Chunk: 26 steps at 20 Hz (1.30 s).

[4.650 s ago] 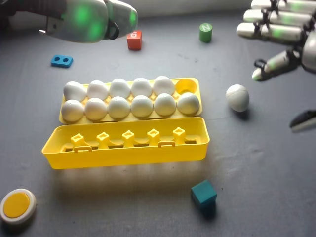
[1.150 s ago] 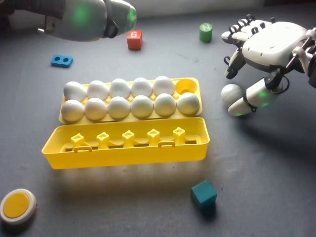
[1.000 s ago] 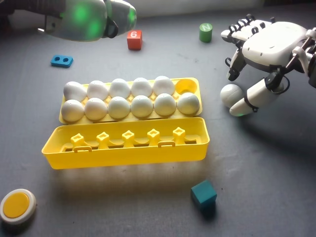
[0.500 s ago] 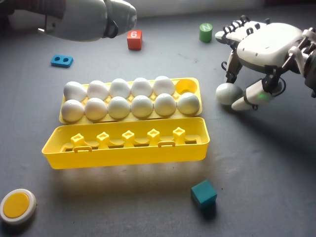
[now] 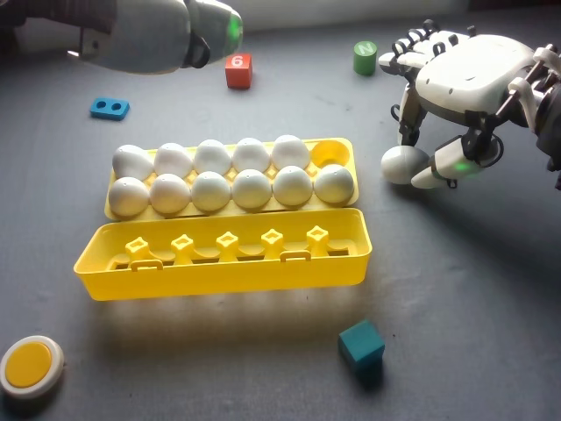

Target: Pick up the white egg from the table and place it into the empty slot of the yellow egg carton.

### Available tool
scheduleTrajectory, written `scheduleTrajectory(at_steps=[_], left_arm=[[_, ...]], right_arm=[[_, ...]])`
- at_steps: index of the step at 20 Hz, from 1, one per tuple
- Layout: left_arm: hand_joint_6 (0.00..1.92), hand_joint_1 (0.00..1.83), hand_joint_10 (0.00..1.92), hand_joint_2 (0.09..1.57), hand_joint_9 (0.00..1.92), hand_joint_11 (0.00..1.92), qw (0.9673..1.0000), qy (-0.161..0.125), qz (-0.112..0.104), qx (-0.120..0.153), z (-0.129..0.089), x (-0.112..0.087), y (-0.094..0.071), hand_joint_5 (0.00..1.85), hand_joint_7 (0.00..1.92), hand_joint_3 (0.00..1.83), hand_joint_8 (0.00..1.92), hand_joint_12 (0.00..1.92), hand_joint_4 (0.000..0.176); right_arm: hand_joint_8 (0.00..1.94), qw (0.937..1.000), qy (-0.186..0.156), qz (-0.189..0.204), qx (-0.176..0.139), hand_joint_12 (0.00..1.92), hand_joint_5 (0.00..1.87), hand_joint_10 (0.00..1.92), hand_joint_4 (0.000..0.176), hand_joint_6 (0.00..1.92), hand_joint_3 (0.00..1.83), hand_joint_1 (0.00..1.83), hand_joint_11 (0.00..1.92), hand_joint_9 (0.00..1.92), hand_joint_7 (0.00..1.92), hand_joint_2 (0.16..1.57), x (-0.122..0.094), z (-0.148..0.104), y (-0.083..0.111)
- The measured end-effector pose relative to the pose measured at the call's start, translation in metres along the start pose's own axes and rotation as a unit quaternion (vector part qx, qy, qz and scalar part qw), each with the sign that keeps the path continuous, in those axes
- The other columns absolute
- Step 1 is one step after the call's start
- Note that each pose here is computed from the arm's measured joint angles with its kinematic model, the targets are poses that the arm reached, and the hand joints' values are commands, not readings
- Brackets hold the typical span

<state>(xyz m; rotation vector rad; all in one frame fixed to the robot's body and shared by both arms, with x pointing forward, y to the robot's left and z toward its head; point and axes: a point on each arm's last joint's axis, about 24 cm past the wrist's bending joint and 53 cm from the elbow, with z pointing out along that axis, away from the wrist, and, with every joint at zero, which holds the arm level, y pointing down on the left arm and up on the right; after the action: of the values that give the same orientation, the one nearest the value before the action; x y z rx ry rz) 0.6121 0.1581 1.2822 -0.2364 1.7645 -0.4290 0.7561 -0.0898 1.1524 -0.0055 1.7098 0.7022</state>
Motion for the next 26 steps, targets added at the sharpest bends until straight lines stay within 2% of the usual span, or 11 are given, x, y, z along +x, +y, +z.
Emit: scheduleTrajectory(at_steps=[1,2,5,9,14,17,19,22,25,26], left_arm=[[0.0,0.0,0.0,1.17,0.19,0.0,1.0,0.0,0.0,0.0,0.0,0.0,0.0,0.19,0.21,0.0,0.0,0.35,0.0],[0.0,0.0,0.0,1.16,0.2,0.0,1.0,0.0,0.0,0.0,0.0,0.0,0.0,0.19,0.23,0.0,0.0,0.37,0.0],[0.01,0.0,0.0,1.16,0.21,0.0,1.0,0.0,0.0,0.0,0.0,0.0,0.0,0.22,0.24,0.0,0.01,0.39,0.0],[0.01,0.0,0.0,1.17,0.22,0.0,1.0,0.0,0.0,0.0,0.0,0.0,0.0,0.23,0.25,0.0,0.0,0.41,0.0],[0.0,0.0,0.0,1.17,0.22,0.0,1.0,0.0,0.0,-0.001,0.0,0.0,0.0,0.23,0.25,0.0,0.0,0.4,0.0],[0.0,0.0,0.01,1.17,0.23,0.0,1.0,0.0,0.0,0.0,0.0,0.0,0.0,0.24,0.26,0.0,0.01,0.44,0.0],[0.0,0.0,0.0,1.17,0.19,0.0,1.0,0.0,0.0,-0.001,0.0,0.0,0.0,0.21,0.22,0.0,0.0,0.36,0.0],[0.01,0.0,0.0,1.17,0.21,0.0,1.0,0.0,0.0,0.0,0.0,0.0,0.0,0.23,0.25,0.0,0.01,0.4,0.0],[0.0,0.0,0.0,1.17,0.2,0.0,1.0,0.0,0.0,-0.001,0.0,0.0,0.001,0.22,0.24,0.0,0.0,0.38,0.0],[0.0,0.0,0.0,1.17,0.2,0.0,1.0,0.0,0.0,-0.001,0.0,0.0,0.0,0.22,0.24,0.0,0.0,0.39,0.0]], right_arm=[[0.0,1.0,0.0,-0.001,0.0,0.0,1.35,0.0,0.176,0.34,0.0,1.11,0.0,0.0,0.11,0.97,0.0,0.0,0.0],[0.0,1.0,0.0,-0.001,0.0,0.0,1.3,0.0,0.176,0.43,0.0,1.1,0.0,0.0,0.15,0.99,0.0,0.0,0.0],[0.0,1.0,-0.002,0.0,-0.004,0.0,1.29,0.0,0.176,0.46,0.0,1.1,0.0,0.0,0.14,0.99,-0.005,0.001,0.004],[0.0,0.9996,-0.023,0.011,-0.014,0.0,1.27,0.0,0.176,0.5,0.0,1.09,0.0,0.0,0.13,0.99,-0.027,0.005,0.016],[0.0,0.9995,-0.022,0.016,-0.018,0.0,1.28,0.0,0.176,0.47,0.0,1.1,0.0,0.0,0.12,0.99,-0.03,0.006,0.02],[0.0,0.9988,-0.032,-0.01,-0.036,0.0,1.33,0.0,0.176,0.39,0.0,1.11,0.0,0.0,0.15,0.98,-0.037,0.008,0.034],[0.0,0.9984,-0.027,-0.016,-0.048,0.0,1.32,0.0,0.176,0.39,0.0,1.1,0.0,0.0,0.14,0.98,-0.029,0.012,0.046],[0.01,0.9983,-0.017,-0.012,-0.055,0.0,1.33,0.0,0.176,0.39,0.0,1.11,0.0,0.0,0.17,0.98,-0.018,0.019,0.055],[0.0,0.9978,-0.024,-0.015,-0.06,0.0,1.32,0.0,0.176,0.39,0.0,1.1,0.0,0.0,0.15,0.98,-0.022,0.027,0.065],[0.0,0.9976,-0.026,-0.017,-0.062,0.0,1.29,0.0,0.176,0.45,0.0,1.1,0.0,0.0,0.14,0.99,-0.023,0.029,0.067]])
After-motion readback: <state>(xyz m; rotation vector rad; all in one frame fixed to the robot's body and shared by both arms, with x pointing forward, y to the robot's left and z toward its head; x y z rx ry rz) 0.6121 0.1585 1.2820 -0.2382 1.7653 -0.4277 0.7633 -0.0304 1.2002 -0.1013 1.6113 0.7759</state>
